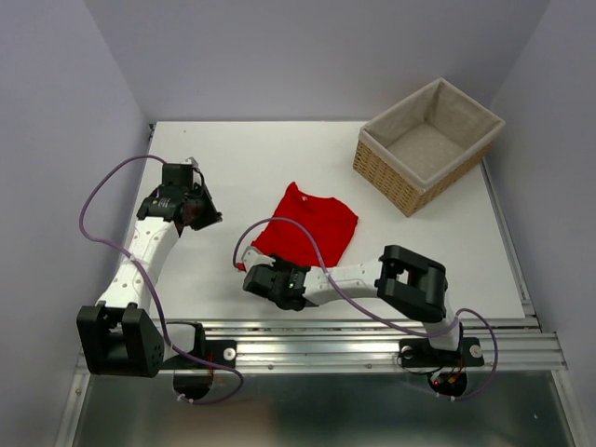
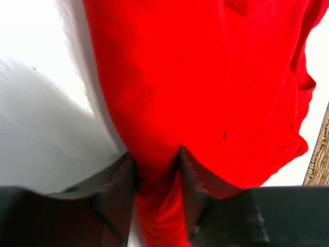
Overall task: Roll the t-shirts
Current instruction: Roll the T-shirt to the center of the board.
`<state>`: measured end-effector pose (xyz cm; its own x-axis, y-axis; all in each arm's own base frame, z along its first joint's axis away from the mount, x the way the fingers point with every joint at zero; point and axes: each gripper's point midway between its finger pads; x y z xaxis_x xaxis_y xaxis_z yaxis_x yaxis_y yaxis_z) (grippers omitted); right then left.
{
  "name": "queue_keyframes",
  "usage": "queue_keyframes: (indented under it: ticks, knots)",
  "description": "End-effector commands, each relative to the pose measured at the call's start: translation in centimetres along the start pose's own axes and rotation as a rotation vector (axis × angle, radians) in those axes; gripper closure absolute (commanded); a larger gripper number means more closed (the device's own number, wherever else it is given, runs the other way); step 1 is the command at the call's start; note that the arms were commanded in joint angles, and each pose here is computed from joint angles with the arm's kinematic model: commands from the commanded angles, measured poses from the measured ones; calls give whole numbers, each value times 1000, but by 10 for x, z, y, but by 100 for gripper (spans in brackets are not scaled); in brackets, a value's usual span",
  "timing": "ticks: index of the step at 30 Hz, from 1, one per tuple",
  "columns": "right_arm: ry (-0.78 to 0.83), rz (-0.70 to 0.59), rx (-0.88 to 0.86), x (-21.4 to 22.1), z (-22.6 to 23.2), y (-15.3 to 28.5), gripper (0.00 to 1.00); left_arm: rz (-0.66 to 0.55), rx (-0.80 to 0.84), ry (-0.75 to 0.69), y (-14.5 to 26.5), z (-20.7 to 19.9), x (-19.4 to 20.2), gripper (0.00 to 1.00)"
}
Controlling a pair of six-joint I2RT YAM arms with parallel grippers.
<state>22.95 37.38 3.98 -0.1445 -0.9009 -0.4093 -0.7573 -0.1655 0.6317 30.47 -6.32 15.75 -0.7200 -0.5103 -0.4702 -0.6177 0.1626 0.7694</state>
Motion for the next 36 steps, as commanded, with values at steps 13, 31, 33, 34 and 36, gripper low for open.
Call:
queue_keyframes:
  ticks: [13,31,33,34,36]
  knots:
    - [-444,-147,-361,-48,-8,17,99,-23,22,-30,3,-1,-6,96]
    - [-973,-177,-954,-92,-28,39,99,-20,74,-50,7,-8,-2,79]
    - [-1032,-150,-1010,-90,-30,35,99,-17,96,-52,7,-11,-1,78]
    - [-1050,-155,-1027,-92,-32,34,99,-13,99,-50,7,-10,1,78]
    - [-1095,-143,-1067,-91,-35,33,99,1,106,-45,4,-10,6,78]
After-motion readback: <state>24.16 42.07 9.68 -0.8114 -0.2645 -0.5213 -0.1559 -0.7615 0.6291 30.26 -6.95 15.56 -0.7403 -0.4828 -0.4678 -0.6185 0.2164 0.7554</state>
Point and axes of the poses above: each gripper's point midway between its finger pads, its own y axis back along the fingers, its own z axis along the line the jaws close on, x = y × z, and after that the axes turned 7 degrees about y, right-handed
